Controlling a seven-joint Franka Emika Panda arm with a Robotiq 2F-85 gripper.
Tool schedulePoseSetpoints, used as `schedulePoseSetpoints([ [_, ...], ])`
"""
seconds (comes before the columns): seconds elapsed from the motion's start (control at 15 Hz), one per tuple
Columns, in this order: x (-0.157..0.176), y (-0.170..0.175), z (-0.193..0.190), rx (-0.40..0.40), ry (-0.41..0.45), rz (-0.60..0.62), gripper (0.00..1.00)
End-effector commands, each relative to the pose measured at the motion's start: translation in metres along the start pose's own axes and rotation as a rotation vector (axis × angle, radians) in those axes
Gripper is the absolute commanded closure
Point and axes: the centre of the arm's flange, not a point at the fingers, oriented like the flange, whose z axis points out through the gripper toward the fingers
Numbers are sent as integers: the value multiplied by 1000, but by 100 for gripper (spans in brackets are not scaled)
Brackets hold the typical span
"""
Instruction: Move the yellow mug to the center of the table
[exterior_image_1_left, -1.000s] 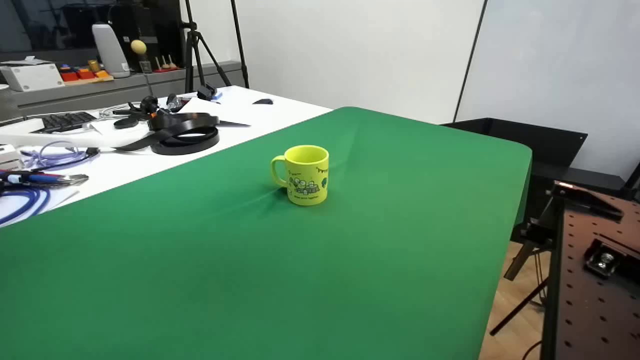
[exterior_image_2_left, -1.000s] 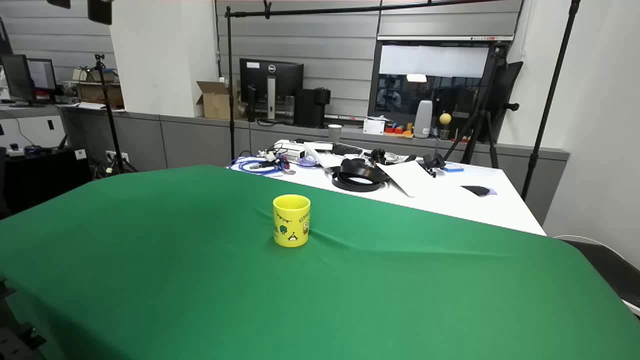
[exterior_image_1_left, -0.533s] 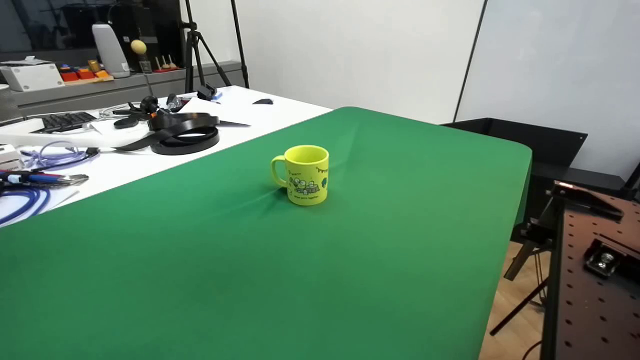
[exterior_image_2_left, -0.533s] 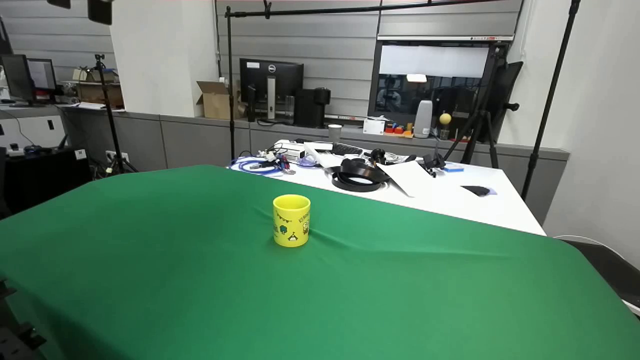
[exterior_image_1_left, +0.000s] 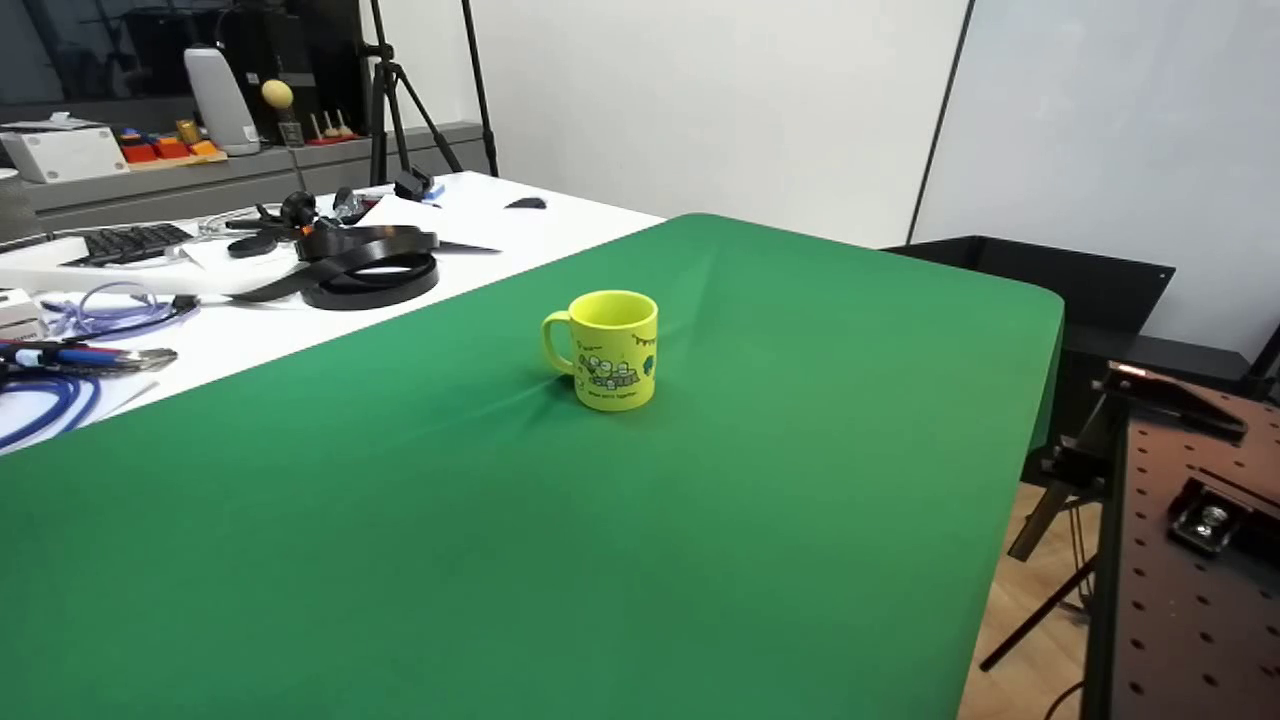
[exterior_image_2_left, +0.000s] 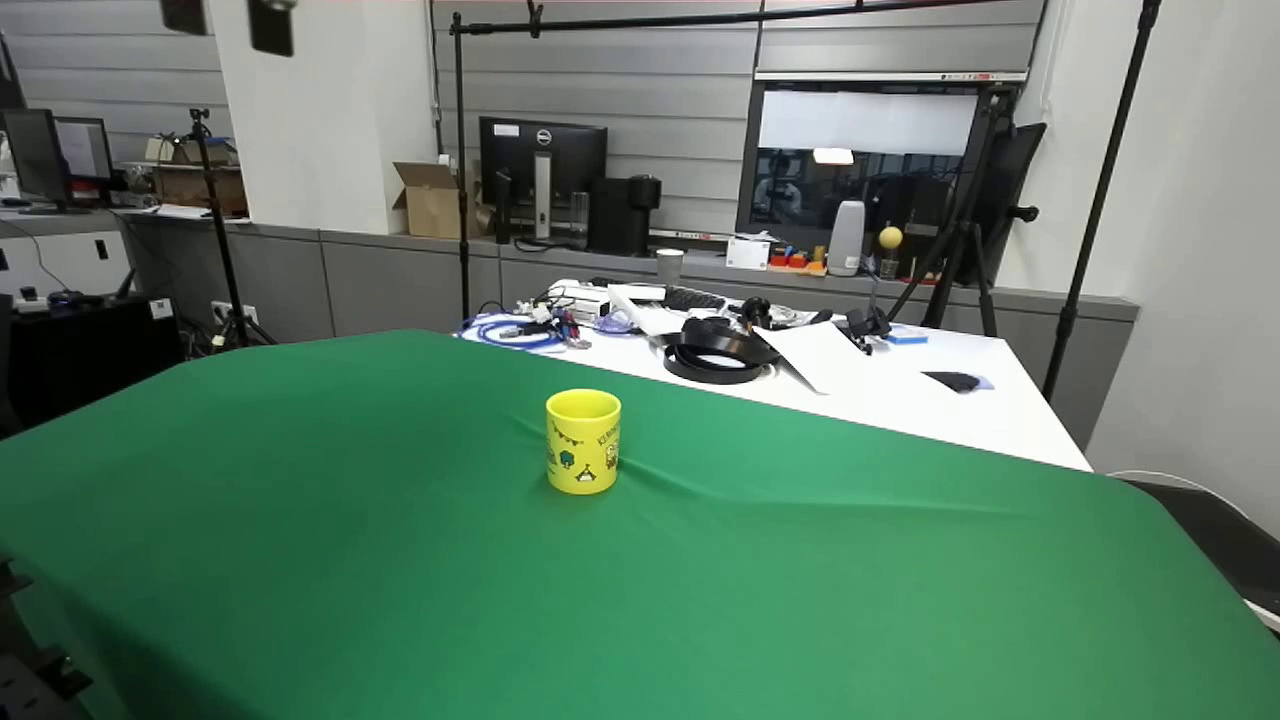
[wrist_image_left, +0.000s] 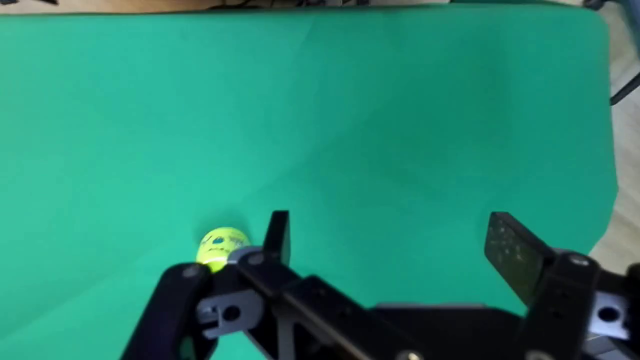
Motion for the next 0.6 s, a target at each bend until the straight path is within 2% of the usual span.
schedulePoseSetpoints([
  [0.0, 32, 46, 10, -151, 126, -15, 0],
  [0.13, 53, 76, 19, -223, 202, -21, 0],
  [0.27, 71, 101, 32, -256, 243, -15, 0],
  [0.33, 77, 113, 38, -277, 247, 27, 0],
  [0.4, 58, 95, 24, -244, 236, -11, 0],
  [0.53, 63, 104, 34, -246, 221, -3, 0],
])
